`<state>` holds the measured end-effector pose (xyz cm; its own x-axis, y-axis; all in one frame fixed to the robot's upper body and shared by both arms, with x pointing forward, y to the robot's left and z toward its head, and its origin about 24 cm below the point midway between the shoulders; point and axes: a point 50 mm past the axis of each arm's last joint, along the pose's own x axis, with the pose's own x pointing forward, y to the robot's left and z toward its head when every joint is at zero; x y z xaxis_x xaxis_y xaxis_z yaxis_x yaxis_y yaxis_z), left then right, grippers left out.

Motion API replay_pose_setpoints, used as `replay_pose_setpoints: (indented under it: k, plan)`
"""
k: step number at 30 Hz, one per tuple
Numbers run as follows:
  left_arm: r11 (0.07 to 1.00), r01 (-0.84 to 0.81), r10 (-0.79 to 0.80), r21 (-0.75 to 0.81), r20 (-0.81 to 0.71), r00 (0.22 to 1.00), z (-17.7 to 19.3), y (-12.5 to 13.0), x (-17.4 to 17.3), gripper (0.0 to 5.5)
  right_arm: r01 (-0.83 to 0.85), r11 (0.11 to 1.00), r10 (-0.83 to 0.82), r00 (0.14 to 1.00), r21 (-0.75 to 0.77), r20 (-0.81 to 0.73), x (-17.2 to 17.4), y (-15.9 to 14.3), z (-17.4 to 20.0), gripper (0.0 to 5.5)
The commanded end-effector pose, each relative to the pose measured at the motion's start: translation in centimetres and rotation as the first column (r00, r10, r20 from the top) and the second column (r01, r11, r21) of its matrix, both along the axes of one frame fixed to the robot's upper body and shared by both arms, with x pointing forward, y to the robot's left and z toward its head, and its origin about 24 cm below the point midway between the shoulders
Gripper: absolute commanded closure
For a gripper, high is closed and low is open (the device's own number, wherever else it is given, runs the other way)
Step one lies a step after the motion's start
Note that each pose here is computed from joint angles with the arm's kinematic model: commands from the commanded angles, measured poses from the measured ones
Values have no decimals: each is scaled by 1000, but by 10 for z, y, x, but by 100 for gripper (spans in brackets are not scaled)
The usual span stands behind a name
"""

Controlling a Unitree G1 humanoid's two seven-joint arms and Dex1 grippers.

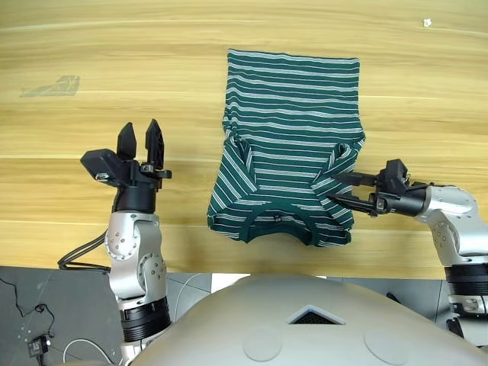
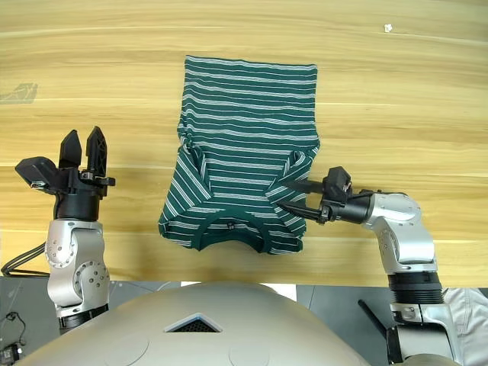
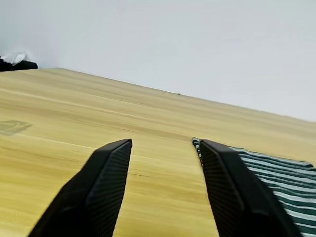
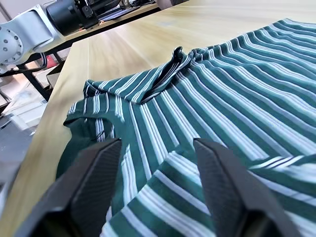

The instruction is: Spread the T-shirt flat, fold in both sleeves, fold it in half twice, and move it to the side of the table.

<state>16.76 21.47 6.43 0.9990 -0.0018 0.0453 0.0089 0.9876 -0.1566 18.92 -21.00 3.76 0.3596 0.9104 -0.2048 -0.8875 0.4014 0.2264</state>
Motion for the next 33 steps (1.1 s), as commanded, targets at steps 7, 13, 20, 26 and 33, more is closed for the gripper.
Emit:
replay_pose_setpoints:
  k: [7, 13, 20, 26, 33]
  plan:
    - [-181, 449, -348, 875, -484, 803, 18, 43, -20, 208, 229, 882, 126, 728, -412, 674, 21, -40, 40, 260]
    - [-556, 420, -533, 717, -696, 481, -13, 12, -38, 208, -8, 711, 610, 505, -703, 611, -8, -40, 6, 260]
    - [-606, 381, -603, 698, -716, 352, -32, -8, -42, 208, -156, 583, 767, 429, -797, 477, -33, -66, -9, 260]
    - [-604, 353, -654, 715, -697, 294, -34, -24, -41, 208, -250, 643, 750, 395, -724, 530, -52, -48, -20, 260]
    - [-627, 389, -626, 675, -734, 264, -31, -16, -46, 242, -292, 691, 718, 380, -661, 583, -60, -31, -20, 283]
